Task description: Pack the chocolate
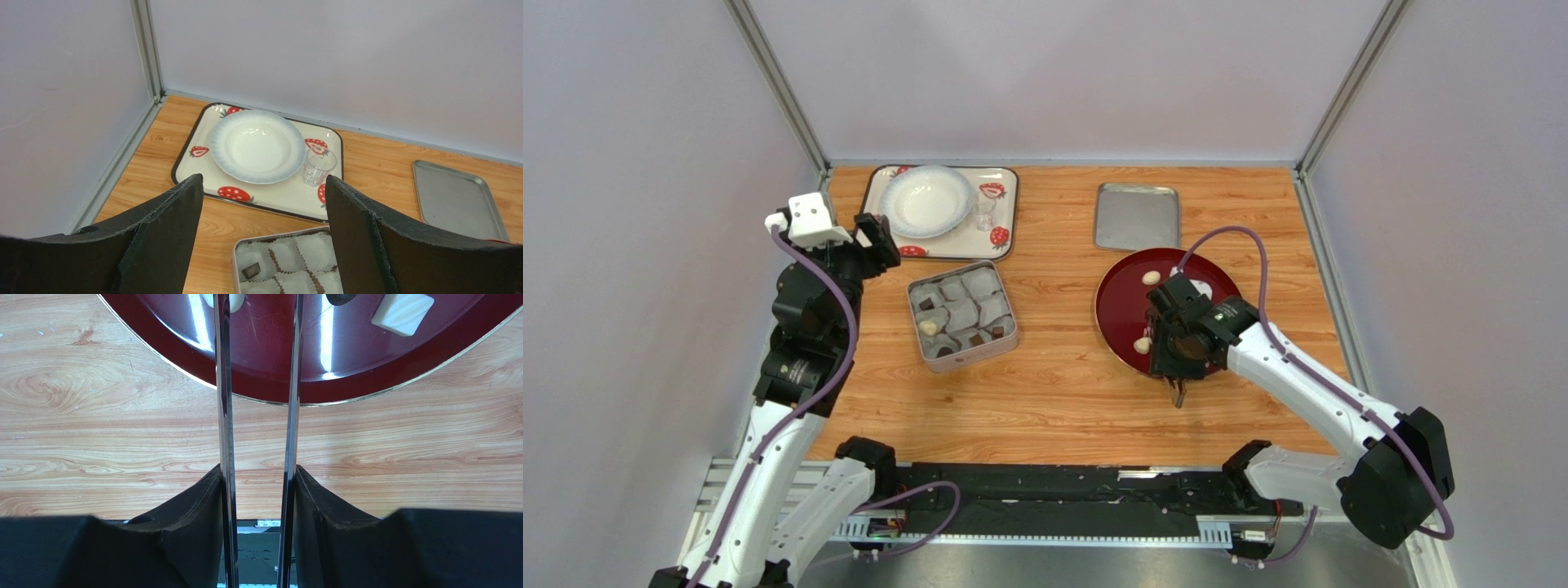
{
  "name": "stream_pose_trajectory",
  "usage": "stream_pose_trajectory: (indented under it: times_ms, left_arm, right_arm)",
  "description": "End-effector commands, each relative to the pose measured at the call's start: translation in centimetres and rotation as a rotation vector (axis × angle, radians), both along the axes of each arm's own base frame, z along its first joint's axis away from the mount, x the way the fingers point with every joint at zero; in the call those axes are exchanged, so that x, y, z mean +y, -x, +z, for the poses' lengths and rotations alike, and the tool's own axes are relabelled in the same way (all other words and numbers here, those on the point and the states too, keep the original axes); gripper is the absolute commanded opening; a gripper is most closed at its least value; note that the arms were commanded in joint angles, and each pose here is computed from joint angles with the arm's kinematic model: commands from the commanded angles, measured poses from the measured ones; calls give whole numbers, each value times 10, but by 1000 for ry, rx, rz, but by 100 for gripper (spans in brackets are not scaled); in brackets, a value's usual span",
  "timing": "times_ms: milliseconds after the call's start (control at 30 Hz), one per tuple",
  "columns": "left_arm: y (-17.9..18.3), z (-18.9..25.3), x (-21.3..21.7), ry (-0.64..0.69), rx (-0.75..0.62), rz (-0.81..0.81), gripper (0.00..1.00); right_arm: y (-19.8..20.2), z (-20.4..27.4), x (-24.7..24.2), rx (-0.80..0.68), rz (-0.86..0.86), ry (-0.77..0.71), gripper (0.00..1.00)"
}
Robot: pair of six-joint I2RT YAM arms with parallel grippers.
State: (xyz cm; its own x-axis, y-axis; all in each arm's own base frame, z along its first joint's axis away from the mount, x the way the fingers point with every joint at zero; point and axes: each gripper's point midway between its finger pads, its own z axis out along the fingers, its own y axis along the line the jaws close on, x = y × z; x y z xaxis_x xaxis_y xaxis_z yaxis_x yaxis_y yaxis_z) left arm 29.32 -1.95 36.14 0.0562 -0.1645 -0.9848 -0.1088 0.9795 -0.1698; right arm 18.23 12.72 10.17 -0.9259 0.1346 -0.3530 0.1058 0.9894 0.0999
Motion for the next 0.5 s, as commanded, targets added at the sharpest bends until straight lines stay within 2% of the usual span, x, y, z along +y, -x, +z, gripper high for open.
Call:
stream_pose_trajectory:
  times_ms: [0, 167, 300, 467]
  left_arm:
    - [5, 22, 2, 29, -53, -1, 81]
    - [5, 22, 2, 32, -55, -1, 81]
    - [4, 21, 2, 29, -51, -3, 80]
    - [2, 21, -1, 31, -47, -21, 80]
  right_arm:
    - [-10, 0, 6, -33, -8, -22, 40]
    - [-9, -1, 6, -22, 16, -16, 37]
    - [-9, 8, 1, -42, 30, 1, 23]
    - [-14, 32, 9, -102, 131, -26, 22]
